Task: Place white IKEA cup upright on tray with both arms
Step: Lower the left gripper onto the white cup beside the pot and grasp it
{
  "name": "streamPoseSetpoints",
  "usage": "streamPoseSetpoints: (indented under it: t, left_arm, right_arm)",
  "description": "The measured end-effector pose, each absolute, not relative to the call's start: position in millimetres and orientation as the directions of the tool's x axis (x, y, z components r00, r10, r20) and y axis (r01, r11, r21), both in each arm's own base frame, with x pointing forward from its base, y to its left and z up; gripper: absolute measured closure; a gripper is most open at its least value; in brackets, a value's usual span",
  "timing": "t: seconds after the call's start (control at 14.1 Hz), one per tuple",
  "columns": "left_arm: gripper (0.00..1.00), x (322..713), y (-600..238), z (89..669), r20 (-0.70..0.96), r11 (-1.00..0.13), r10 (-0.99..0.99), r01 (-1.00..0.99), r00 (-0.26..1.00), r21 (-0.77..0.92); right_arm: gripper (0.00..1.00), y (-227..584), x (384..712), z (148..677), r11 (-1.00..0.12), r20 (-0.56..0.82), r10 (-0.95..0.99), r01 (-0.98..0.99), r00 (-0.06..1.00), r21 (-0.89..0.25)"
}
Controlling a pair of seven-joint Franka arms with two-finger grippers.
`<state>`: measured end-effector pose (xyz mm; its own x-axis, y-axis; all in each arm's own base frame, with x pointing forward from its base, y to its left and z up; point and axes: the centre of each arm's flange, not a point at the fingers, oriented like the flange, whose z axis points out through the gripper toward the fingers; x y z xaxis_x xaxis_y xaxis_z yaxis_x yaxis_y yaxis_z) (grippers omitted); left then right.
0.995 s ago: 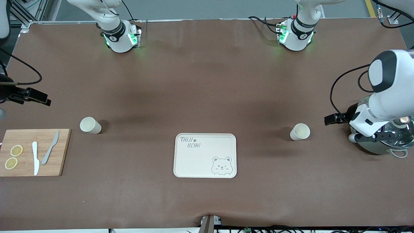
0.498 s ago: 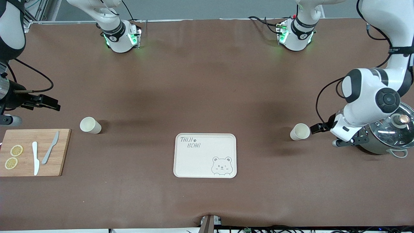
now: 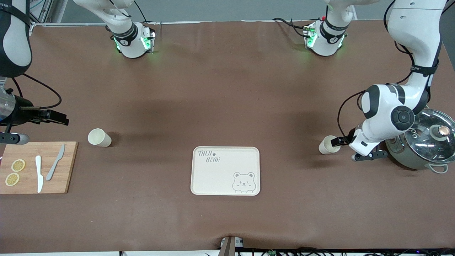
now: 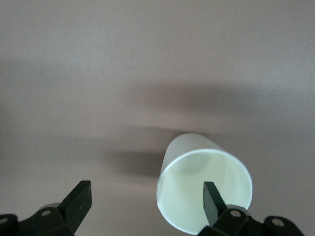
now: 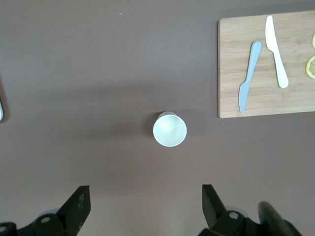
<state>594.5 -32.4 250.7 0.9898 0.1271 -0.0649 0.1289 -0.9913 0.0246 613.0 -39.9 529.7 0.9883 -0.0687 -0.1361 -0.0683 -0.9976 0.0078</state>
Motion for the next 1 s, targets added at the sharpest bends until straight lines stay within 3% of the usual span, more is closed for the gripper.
streamPoseSetpoints:
  t: [0.21, 0.5, 0.85, 1.0]
  left_arm:
    - [0.04, 584, -32, 245, -0.084, -0.992, 0.126, 0.128, 0.988, 0.020]
    - [0.44, 582, -40, 241, -0.071, -0.993, 0.114, 0.116, 0.991, 0.023]
    - [0.95, 589, -61, 250, -0.025, -0.996, 0.079, 0.080, 0.997, 0.033]
    - [0.97, 597, -64, 259, -0.002, -0.996, 0.076, 0.076, 0.997, 0.037]
  right_arm:
    - [0.00, -57, 618, 506, -0.995, -0.175, -0.094, -0.094, 0.980, 0.009]
    - [0.00, -73, 628, 456, -0.993, -0.253, -0.117, -0.119, 0.960, 0.008]
    - [0.00, -86, 629, 459, -0.990, -0.247, -0.137, -0.139, 0.959, 0.008]
    - [0.00, -88, 626, 458, -0.990, -0.268, -0.139, -0.142, 0.953, 0.009]
